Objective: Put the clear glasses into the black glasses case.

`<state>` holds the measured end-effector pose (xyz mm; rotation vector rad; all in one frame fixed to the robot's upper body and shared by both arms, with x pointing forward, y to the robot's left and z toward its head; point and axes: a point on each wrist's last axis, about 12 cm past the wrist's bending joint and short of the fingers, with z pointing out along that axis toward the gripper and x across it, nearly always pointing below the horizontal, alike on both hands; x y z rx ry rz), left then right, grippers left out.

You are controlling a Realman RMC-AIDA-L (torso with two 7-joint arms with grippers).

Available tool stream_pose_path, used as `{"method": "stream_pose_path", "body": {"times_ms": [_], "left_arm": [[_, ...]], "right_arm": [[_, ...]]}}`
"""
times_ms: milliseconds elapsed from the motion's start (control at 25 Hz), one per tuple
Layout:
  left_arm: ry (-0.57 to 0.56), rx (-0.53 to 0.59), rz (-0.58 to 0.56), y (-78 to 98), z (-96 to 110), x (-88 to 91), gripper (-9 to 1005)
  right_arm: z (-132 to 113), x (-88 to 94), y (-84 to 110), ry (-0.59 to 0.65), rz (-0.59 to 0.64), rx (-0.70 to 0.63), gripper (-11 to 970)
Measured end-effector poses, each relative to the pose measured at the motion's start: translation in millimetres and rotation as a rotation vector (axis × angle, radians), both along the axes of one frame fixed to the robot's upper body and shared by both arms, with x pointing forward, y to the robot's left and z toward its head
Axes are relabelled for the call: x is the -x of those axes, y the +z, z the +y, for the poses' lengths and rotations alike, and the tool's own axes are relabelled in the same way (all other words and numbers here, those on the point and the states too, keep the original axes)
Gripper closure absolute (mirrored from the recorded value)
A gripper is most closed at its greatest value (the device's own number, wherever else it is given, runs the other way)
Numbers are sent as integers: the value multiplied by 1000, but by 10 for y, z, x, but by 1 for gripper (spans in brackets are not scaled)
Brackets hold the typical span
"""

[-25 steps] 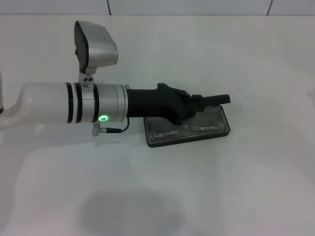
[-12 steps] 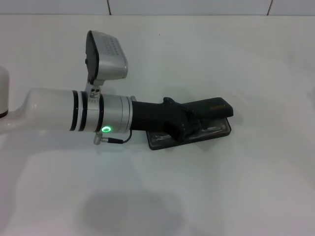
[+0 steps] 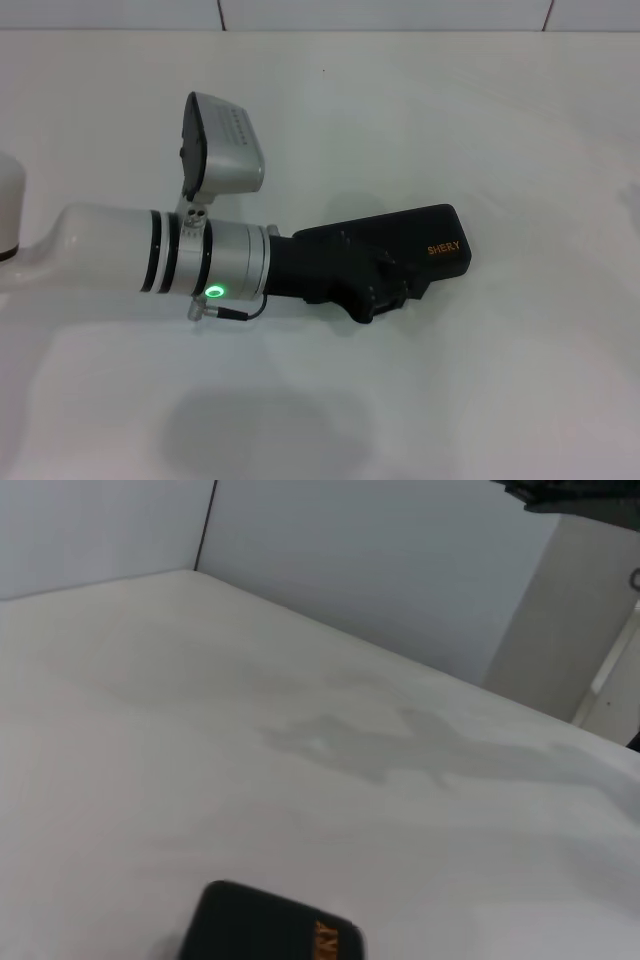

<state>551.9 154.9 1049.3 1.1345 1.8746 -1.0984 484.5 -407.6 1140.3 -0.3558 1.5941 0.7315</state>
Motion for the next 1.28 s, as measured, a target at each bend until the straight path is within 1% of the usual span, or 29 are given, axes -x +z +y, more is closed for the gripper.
{"method": "stream_pose_path", "body": {"times_ms": [80, 160, 240, 280, 320, 360, 440, 480, 520, 560, 600, 680, 720, 800, 880, 1000, 1120, 1240, 1280], "left_arm": [[-32, 34, -9, 31, 2, 50, 822], [-80, 109, -35, 136, 0, 106, 821], [-122, 221, -73, 324, 39, 165, 821], [-135, 270, -81, 408, 84, 200, 820], [-145, 318, -98, 519, 150, 229, 820], [-154, 347, -103, 586, 210, 263, 820], [-150, 417, -139, 750, 436, 359, 819], [-151, 448, -171, 809, 560, 427, 819], [-154, 466, -198, 831, 623, 470, 818], [-152, 492, -242, 857, 733, 545, 818], [-143, 509, -274, 865, 825, 605, 748], [-108, 518, -291, 850, 969, 680, 607], [-87, 512, -289, 831, 1039, 707, 559], [-48, 493, -268, 774, 1186, 758, 462], [-32, 484, -238, 734, 1281, 784, 366], [-36, 499, -198, 710, 1350, 818, 293], [-49, 502, -174, 714, 1353, 821, 220], [-51, 491, -155, 707, 1358, 810, 219], [-50, 489, -151, 705, 1359, 806, 218]], "right_arm": [[7, 8, -10, 5, 2, -6, 801], [11, 32, -27, 15, 10, -4, 800], [16, 49, -41, 25, 17, 2, 799], [46, 79, -66, 62, 25, 25, 799], [124, 99, -79, 138, 25, 55, 799], [149, 101, -80, 160, 23, 61, 798], [251, 118, -88, 248, 15, 71, 797], [310, 135, -89, 300, 1, 70, 797], [356, 151, -95, 336, -10, 64, 797], [424, 171, -103, 387, -28, 50, 796], [489, 185, -115, 431, -41, 32, 796], [612, 190, -139, 512, -61, -4, 706], [702, 177, -157, 564, -70, -29, 662], [827, 133, -171, 626, -83, -54, 572], [938, 78, -176, 672, -92, -62, 528], [1045, 10, -172, 714, -113, -60, 462], [1104, -38, -173, 726, -135, -53, 397], [1156, -81, -188, 737, -133, -36, 331], [1178, -99, -194, 743, -127, -28, 232]]}}
